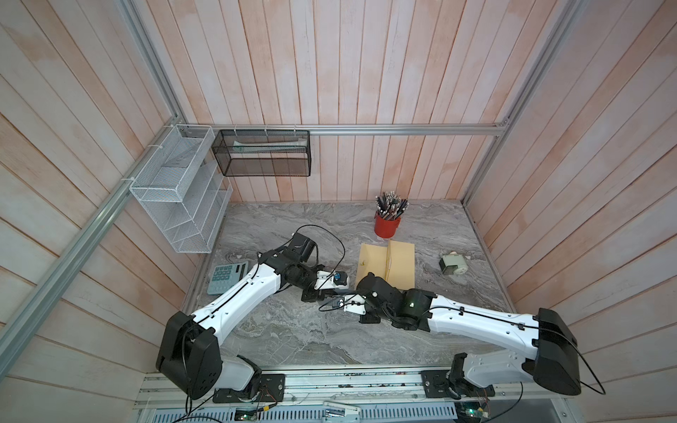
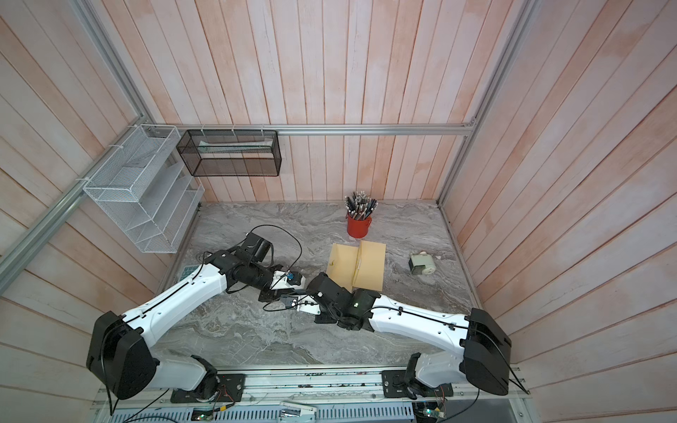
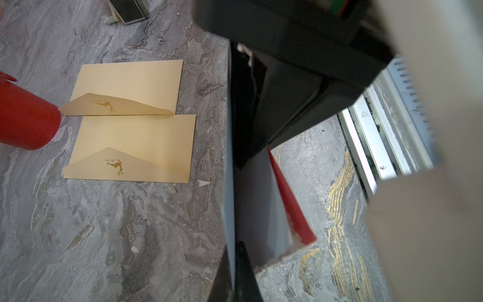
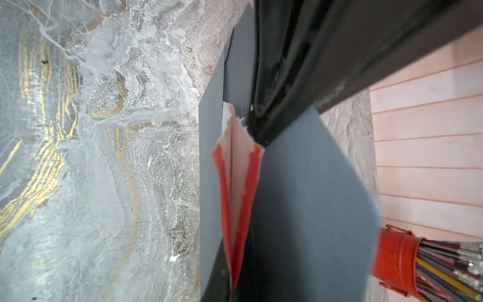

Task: Fold the letter paper in half and place it into the envelope
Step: Place the letter paper in the envelope.

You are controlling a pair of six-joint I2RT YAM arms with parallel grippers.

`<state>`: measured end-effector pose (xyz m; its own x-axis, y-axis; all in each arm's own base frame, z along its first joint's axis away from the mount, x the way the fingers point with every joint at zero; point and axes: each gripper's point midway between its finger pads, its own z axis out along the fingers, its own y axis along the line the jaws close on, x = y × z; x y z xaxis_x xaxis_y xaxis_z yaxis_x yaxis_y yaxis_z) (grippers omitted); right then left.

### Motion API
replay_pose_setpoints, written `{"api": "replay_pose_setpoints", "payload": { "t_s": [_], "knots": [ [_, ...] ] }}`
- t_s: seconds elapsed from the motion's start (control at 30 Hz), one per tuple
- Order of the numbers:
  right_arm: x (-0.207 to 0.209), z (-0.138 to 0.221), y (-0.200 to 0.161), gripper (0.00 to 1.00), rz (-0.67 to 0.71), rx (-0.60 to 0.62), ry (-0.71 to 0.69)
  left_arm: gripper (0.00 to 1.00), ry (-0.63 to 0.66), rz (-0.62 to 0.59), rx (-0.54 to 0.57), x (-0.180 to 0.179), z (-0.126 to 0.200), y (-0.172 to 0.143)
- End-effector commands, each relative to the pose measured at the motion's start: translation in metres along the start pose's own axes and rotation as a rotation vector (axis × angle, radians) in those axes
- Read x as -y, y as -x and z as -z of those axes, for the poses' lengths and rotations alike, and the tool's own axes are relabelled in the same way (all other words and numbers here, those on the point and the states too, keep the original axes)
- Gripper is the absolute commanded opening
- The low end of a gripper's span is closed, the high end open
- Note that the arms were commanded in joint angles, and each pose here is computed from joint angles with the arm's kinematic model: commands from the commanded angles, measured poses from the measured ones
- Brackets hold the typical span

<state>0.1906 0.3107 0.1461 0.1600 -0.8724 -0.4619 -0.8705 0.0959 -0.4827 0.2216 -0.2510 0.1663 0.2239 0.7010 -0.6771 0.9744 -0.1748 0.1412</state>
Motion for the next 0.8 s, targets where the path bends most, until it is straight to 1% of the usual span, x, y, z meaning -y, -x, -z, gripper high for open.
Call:
{"api": "replay_pose_setpoints", "payload": {
  "t_s": [0.0, 0.03, 0.1, 0.2, 0.23, 0.33, 0.47, 0.63, 0.77],
  "knots": [
    [-0.008, -0.002, -0.015, 0.03, -0.068, -0.063, 0.011, 0.00, -0.025, 0.010, 0.024, 0.005, -0.001, 0.003],
    [-0.007, -0.002, -0.017, 0.06, -0.077, -0.068, 0.004, 0.00, -0.025, 0.010, 0.024, 0.005, -0.001, 0.003],
    [-0.003, -0.002, -0.019, 0.19, -0.099, -0.071, -0.024, 0.00, -0.027, 0.012, 0.026, 0.007, -0.001, 0.003],
    [0.001, 0.004, -0.014, 0.32, -0.123, -0.034, -0.047, 0.00, -0.032, 0.015, 0.022, 0.007, -0.003, 0.001],
    [0.003, 0.007, -0.012, 0.34, -0.132, -0.017, -0.053, 0.00, -0.033, 0.016, 0.022, 0.007, -0.003, 0.001],
    [0.005, 0.016, -0.003, 0.34, -0.149, 0.042, -0.052, 0.00, -0.043, 0.027, 0.023, 0.006, -0.005, 0.001],
    [0.007, 0.023, 0.006, 0.31, -0.170, 0.107, -0.052, 0.00, -0.055, 0.034, 0.024, 0.007, -0.006, 0.001],
    [0.006, 0.023, 0.014, 0.22, -0.182, 0.150, -0.045, 0.00, -0.059, 0.034, 0.027, 0.007, -0.007, 0.001],
    [0.003, 0.020, 0.017, 0.13, -0.182, 0.158, -0.034, 0.00, -0.060, 0.033, 0.030, 0.008, -0.007, 0.002]
  ]
}}
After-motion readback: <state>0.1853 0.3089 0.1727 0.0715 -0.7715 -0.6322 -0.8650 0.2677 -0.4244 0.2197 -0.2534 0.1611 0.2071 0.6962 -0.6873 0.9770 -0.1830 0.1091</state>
